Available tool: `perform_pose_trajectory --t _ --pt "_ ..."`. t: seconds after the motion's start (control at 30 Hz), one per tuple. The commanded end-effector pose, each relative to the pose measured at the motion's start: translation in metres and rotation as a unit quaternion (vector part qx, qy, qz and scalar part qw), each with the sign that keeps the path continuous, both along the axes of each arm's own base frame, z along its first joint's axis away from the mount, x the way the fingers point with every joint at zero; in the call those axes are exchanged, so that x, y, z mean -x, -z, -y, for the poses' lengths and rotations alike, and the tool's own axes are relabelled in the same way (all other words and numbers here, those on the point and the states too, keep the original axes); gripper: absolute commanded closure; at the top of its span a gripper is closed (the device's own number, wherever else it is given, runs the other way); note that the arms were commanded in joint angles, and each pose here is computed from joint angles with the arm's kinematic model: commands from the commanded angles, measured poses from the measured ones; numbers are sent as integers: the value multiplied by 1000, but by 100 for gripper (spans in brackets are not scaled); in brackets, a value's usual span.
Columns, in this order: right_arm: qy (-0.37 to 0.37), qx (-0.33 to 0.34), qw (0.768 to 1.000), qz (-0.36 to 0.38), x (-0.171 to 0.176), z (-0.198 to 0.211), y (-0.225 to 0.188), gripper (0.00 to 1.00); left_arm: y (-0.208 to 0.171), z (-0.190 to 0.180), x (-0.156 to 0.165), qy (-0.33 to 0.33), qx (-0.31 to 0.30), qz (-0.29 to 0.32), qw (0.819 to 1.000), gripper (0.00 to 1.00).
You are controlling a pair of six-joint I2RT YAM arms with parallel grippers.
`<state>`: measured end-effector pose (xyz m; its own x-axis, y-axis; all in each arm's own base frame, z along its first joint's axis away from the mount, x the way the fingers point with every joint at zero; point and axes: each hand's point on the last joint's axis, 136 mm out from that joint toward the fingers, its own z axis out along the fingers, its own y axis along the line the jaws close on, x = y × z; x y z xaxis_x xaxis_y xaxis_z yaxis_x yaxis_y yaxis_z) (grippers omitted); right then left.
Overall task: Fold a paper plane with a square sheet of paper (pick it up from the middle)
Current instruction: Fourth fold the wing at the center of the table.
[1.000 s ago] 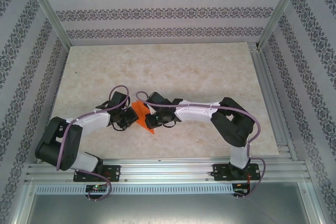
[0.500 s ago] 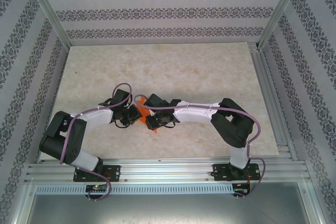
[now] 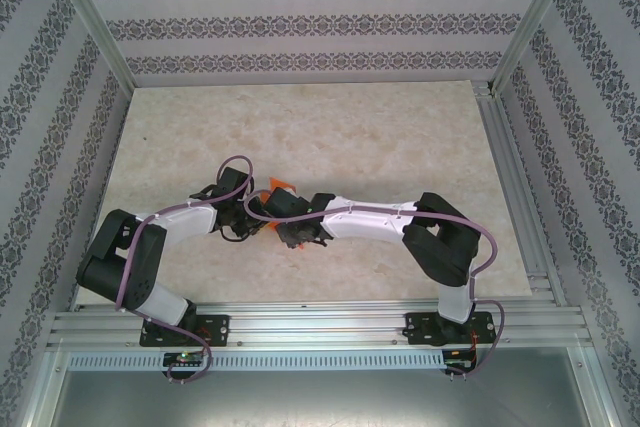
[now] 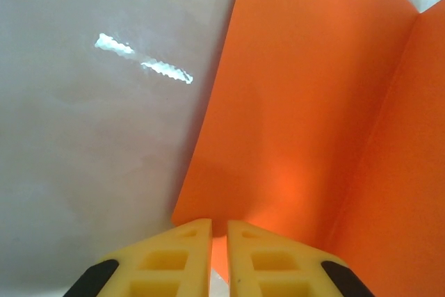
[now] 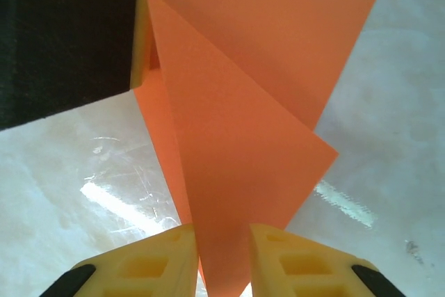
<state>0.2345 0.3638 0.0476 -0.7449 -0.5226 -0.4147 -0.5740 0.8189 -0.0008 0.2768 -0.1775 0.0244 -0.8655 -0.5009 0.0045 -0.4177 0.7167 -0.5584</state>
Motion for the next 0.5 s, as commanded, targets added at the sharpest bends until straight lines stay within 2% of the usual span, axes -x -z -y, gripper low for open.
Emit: perform_pose_trajectory --t 0.0,0.23,0.37,0.47 --pt "4 35 999 23 -6 5 4 74 -7 9 -5 11 11 15 1000 84" --pt "-11 65 997 29 -5 4 10 75 -6 11 -5 23 9 11 1000 84" --pt "-8 52 997 51 -4 6 -1 78 -8 11 -7 22 5 12 1000 84" --pt "-1 67 996 61 -7 12 -5 80 -8 11 -8 18 8 12 1000 84"
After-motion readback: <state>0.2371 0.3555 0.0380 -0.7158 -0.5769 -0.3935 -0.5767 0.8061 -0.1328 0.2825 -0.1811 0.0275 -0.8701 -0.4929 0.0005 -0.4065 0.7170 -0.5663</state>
